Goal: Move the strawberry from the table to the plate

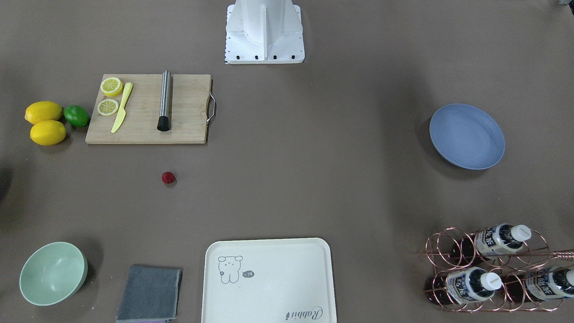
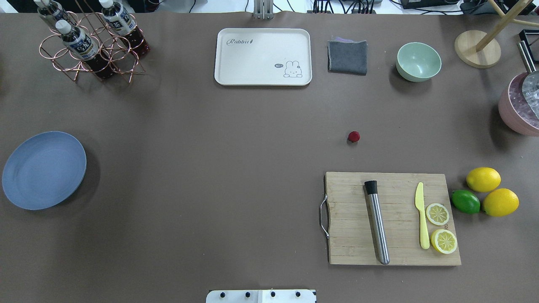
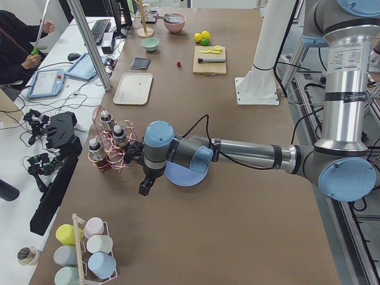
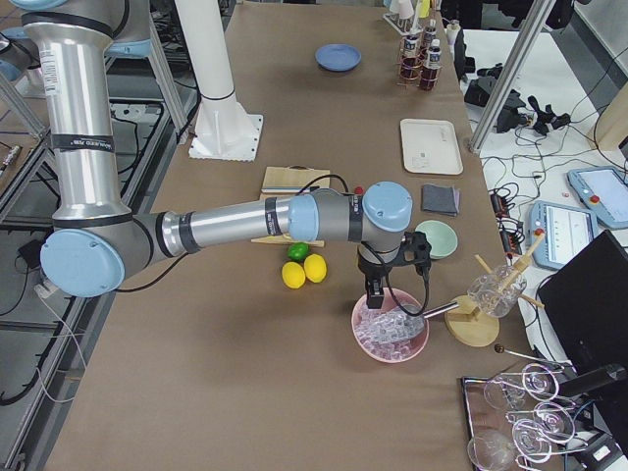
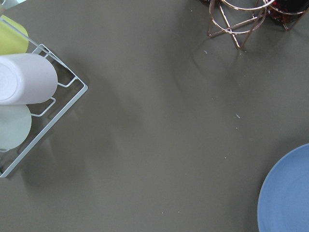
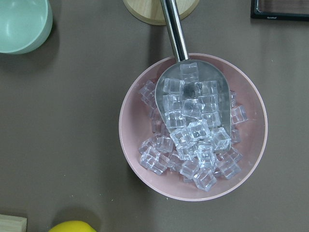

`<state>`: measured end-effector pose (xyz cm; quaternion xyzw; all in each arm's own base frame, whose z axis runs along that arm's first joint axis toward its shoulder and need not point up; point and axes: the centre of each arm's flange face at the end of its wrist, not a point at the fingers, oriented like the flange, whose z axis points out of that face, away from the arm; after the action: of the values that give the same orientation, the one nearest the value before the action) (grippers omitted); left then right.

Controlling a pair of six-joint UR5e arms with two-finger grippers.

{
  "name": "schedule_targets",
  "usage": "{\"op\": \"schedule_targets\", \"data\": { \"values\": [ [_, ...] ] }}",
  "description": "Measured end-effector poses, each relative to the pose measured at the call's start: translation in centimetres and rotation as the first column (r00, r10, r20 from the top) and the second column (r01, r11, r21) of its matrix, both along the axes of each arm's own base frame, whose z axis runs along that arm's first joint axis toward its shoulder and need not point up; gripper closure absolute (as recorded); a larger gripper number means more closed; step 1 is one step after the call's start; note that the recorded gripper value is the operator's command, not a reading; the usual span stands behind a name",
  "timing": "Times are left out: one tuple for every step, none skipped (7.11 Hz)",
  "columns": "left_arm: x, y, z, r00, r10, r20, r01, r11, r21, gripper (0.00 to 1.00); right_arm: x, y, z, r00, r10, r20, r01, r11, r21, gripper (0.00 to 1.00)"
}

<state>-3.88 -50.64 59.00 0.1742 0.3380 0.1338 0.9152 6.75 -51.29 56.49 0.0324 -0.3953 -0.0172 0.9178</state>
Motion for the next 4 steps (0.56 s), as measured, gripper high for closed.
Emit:
{"op": "schedule_targets", "data": {
  "values": [
    [0.0, 0.04, 0.06, 1.0, 0.0, 0.0, 0.0, 1.0, -0.002, 0.02, 0.02, 0.0, 0.02, 1.0, 0.0, 0.0, 0.0, 1.0, 0.0, 0.0],
    [0.0, 0.13, 0.18, 1.0, 0.0, 0.0, 0.0, 1.0, -0.004, 0.02, 0.03, 0.01, 0.04, 1.0, 0.001, 0.0, -0.001, 1.0, -0.001, 0.0],
    [-0.01, 0.17, 0.26, 1.0, 0.0, 0.001, 0.0, 1.0, -0.006, 0.02, 0.03, 0.01, 0.04, 1.0, 0.001, 0.0, -0.001, 1.0, -0.001, 0.0],
    [-0.02, 0.19, 0.31, 1.0, -0.001, 0.002, 0.001, 1.0, -0.006, 0.02, 0.04, 0.01, 0.04, 1.0, 0.001, 0.0, -0.001, 1.0, -0.001, 0.0]
  ]
}}
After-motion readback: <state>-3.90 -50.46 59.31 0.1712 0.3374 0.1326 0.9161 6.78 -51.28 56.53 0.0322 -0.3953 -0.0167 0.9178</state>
